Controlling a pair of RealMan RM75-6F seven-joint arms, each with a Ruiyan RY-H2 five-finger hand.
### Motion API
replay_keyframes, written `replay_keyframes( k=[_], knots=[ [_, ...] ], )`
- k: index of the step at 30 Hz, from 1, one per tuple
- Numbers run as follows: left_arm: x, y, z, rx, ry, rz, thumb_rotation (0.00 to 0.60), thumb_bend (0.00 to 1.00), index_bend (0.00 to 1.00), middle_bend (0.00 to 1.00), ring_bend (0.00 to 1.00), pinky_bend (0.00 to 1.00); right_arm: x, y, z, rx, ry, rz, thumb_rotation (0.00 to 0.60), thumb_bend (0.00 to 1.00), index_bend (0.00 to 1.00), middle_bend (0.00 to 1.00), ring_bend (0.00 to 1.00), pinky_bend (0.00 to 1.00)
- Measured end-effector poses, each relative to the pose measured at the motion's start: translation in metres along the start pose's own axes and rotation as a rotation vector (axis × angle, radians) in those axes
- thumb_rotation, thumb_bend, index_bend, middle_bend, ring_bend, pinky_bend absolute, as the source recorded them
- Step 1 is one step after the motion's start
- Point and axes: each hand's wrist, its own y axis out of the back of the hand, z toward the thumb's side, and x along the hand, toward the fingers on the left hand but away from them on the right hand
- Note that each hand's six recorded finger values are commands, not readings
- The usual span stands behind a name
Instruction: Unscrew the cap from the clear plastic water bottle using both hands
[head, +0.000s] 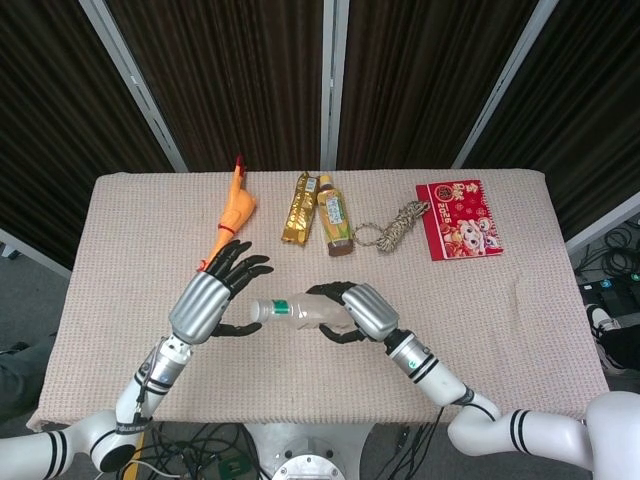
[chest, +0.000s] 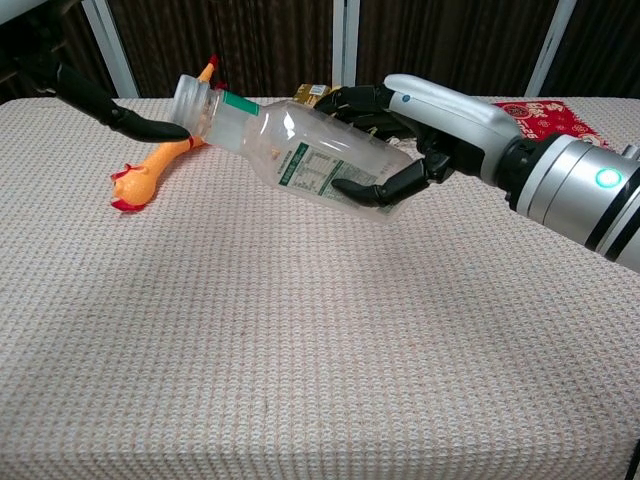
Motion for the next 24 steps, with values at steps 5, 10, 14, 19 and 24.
replay_keyframes(
  k=[5, 10, 14, 19, 24],
  knots=[
    [-0.002, 0.002, 0.003, 0.002, -0.012, -0.001, 0.600, 0.00, 0.23, 0.16, 0.03, 0.02, -0.001, -0.003, 0.000, 0.006, -0.001, 0.006, 0.600, 0.46, 0.48, 0.49, 0.30, 0.40],
    [-0.004, 0.000, 0.003, 0.005, -0.010, -0.015, 0.600, 0.00, 0.23, 0.16, 0.03, 0.02, -0.001, 0.003, 0.000, 0.000, 0.001, -0.018, 0.600, 0.46, 0.48, 0.49, 0.30, 0.40],
    [-0.006, -0.002, 0.000, 0.011, 0.001, -0.023, 0.600, 0.00, 0.23, 0.16, 0.03, 0.02, 0.002, 0.009, 0.000, -0.006, 0.003, -0.036, 0.600, 0.46, 0.48, 0.49, 0.30, 0.40],
    [-0.005, -0.002, -0.002, 0.011, 0.007, -0.020, 0.600, 0.00, 0.23, 0.16, 0.03, 0.02, 0.006, 0.007, 0.000, -0.005, 0.004, -0.025, 0.600, 0.46, 0.48, 0.49, 0.30, 0.40],
    [-0.005, -0.001, 0.001, 0.009, -0.002, -0.013, 0.600, 0.00, 0.23, 0.16, 0.03, 0.02, 0.006, 0.000, 0.000, -0.002, 0.002, -0.006, 0.600, 0.46, 0.48, 0.49, 0.30, 0.40]
  ],
)
